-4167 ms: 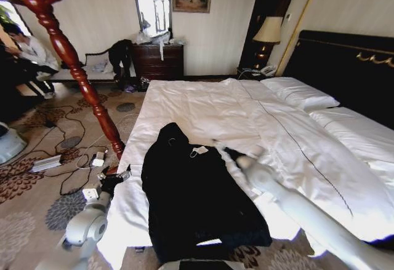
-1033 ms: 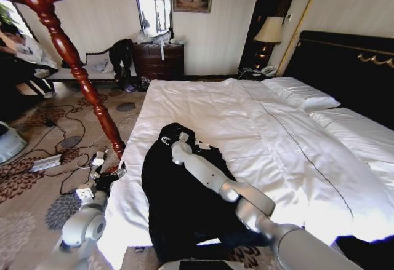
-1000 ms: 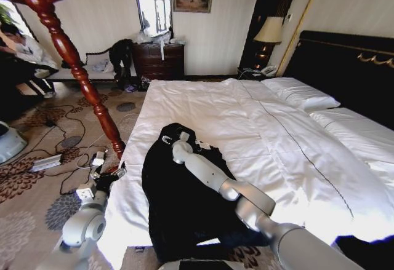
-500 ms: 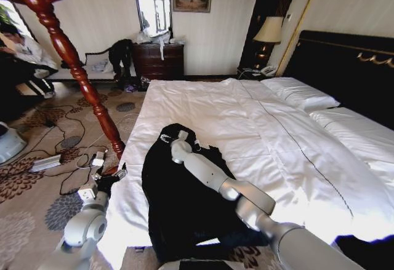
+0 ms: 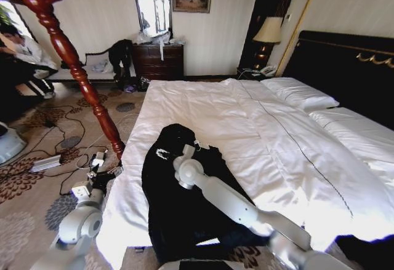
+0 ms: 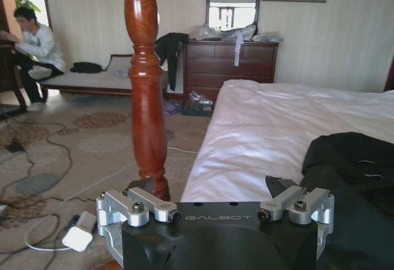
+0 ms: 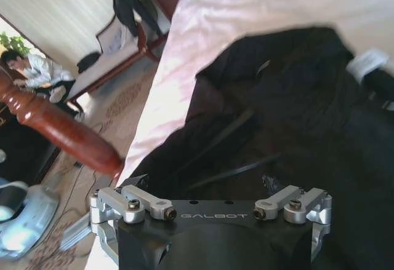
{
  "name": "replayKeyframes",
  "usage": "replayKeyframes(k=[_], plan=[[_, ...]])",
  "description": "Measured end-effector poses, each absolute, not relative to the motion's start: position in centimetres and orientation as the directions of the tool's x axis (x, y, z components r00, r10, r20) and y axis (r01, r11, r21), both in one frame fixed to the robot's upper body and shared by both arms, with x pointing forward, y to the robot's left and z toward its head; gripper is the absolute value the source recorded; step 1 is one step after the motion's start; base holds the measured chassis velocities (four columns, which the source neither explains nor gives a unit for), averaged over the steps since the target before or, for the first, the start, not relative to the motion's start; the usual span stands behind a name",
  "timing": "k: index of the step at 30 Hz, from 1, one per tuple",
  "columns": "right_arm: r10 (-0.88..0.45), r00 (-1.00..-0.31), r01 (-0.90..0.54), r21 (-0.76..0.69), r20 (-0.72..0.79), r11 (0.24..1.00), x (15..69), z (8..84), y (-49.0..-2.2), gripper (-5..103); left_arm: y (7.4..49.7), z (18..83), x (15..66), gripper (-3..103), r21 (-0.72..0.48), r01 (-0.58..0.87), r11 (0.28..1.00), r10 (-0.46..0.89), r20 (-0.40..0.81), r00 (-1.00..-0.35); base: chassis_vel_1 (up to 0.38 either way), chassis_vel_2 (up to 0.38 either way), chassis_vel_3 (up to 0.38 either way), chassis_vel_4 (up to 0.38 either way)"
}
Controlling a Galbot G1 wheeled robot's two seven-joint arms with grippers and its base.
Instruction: Pick up the clothes from the bed and hang them on the clothes hanger.
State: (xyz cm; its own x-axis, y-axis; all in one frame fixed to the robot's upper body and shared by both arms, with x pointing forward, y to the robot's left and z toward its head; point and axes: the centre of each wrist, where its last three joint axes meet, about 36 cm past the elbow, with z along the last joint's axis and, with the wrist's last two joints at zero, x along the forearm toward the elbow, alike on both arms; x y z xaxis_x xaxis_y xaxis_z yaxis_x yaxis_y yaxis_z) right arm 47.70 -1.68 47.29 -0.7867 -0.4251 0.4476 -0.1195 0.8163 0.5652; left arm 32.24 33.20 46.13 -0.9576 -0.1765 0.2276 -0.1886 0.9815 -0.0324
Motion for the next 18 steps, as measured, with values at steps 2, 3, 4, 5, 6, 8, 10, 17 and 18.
replayKeyframes(k=[2, 3, 4, 5, 6, 8, 10, 17, 18], plan=[[-0.409, -0.822, -0.143, 0.551, 0.396, 0.822, 47.7, 47.4, -2.8, 100, 32.7, 46.7, 32.4, 100, -0.103, -0.157, 0.982, -0.128, 0.247, -0.96, 0.0, 0.0, 0.0, 0.0], [-0.409, -0.822, -0.143, 0.551, 0.396, 0.822, 47.7, 47.4, -2.8, 100, 32.7, 46.7, 32.4, 100, -0.103, -0.157, 0.982, -0.128, 0.247, -0.96, 0.0, 0.0, 0.0, 0.0], [-0.391, -0.859, -0.163, 0.547, 0.332, 0.821, 48.0, 47.8, -4.0, 100, 32.2, 47.4, 32.7, 100, -0.176, -0.123, 0.977, -0.074, 0.262, -0.962, 0.0, 0.0, 0.0, 0.0], [-0.364, -0.89, -0.168, 0.544, 0.275, 0.822, 48.5, 48.3, -5.3, 100, 31.9, 48.1, 33.0, 100, -0.219, -0.098, 0.971, -0.037, 0.266, -0.963, 0.0, 0.0, 0.0, 0.0], [-0.32, -0.924, -0.164, 0.536, 0.212, 0.828, 49.2, 48.9, -7.1, 100, 31.5, 49.4, 33.8, 100, -0.27, -0.059, 0.961, 0.016, 0.266, -0.964, 0.0, 0.0, 0.0, 0.0], [-0.282, -0.944, -0.154, 0.525, 0.172, 0.837, 49.7, 49.2, -8.6, 100, 31.4, 50.4, 34.5, 100, -0.297, -0.031, 0.954, 0.052, 0.268, -0.962, 0.0, 0.0, 0.0, 0.0], [-0.183, -0.978, -0.114, 0.482, 0.098, 0.868, 51.0, 49.4, -12.0, 100, 31.9, 52.5, 36.0, 100, -0.31, 0.006, 0.951, 0.096, 0.278, -0.956, 0.0, 0.0, 0.0, 0.0], [-0.026, -0.998, 0.008, 0.481, 0.063, 0.877, 50.4, 49.1, -18.1, 100, 33.0, 53.4, 40.5, 100, -0.287, 0.029, 0.957, 0.139, 0.37, -0.919, 0.0, 0.0, 0.0, 0.0], [-0.008, -0.998, 0.026, 0.492, 0.067, 0.87, 49.8, 49.1, -18.7, 100, 32.7, 53.3, 41.2, 100, -0.287, 0.033, 0.957, 0.148, 0.389, -0.909, 0.0, 0.0, 0.0, 0.0]])
